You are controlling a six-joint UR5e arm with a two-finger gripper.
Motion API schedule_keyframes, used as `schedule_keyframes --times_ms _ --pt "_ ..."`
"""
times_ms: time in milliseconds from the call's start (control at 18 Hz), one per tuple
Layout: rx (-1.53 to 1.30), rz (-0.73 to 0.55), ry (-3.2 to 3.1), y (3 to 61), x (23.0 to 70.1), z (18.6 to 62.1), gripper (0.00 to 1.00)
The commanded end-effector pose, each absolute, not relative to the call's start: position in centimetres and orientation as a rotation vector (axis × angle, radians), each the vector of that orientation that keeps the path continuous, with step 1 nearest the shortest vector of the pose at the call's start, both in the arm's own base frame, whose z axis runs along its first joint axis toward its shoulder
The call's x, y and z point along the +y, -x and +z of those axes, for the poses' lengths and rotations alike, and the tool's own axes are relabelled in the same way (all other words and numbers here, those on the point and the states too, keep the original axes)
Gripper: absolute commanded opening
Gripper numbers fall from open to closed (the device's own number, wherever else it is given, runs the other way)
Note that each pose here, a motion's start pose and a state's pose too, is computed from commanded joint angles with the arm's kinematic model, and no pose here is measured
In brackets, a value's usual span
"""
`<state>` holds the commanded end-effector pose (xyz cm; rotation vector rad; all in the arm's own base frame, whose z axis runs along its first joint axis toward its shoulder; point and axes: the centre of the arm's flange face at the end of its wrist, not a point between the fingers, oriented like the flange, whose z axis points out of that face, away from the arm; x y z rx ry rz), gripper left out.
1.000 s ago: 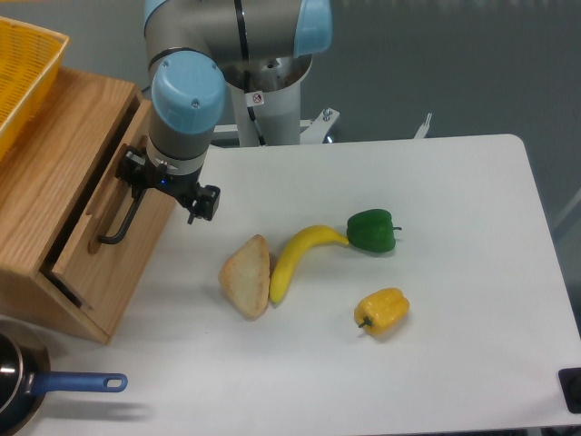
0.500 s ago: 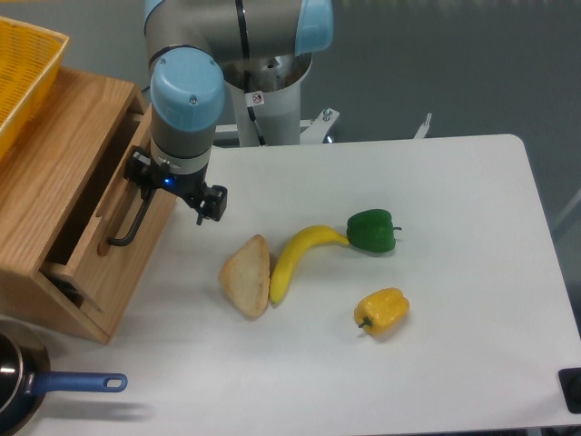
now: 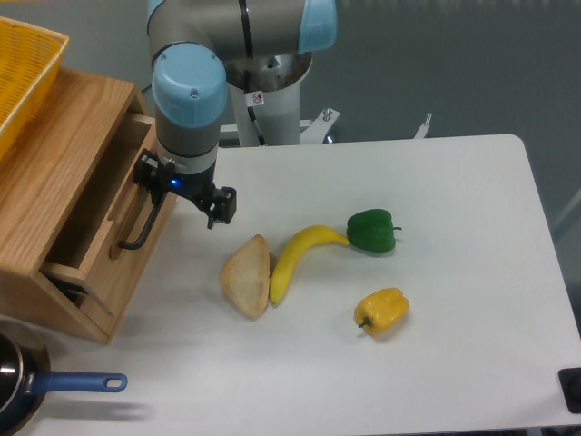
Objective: Slide the top drawer open
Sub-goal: 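Pull the handle outward, sliding the drawer out of the cabinet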
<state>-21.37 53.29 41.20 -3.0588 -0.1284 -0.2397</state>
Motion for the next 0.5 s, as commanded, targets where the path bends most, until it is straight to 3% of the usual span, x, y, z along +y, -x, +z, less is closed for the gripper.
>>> schedule_keyframes --times_ms 500 --pt "-0.107 -0.201 3.073 22.27 52.9 41.31 1.0"
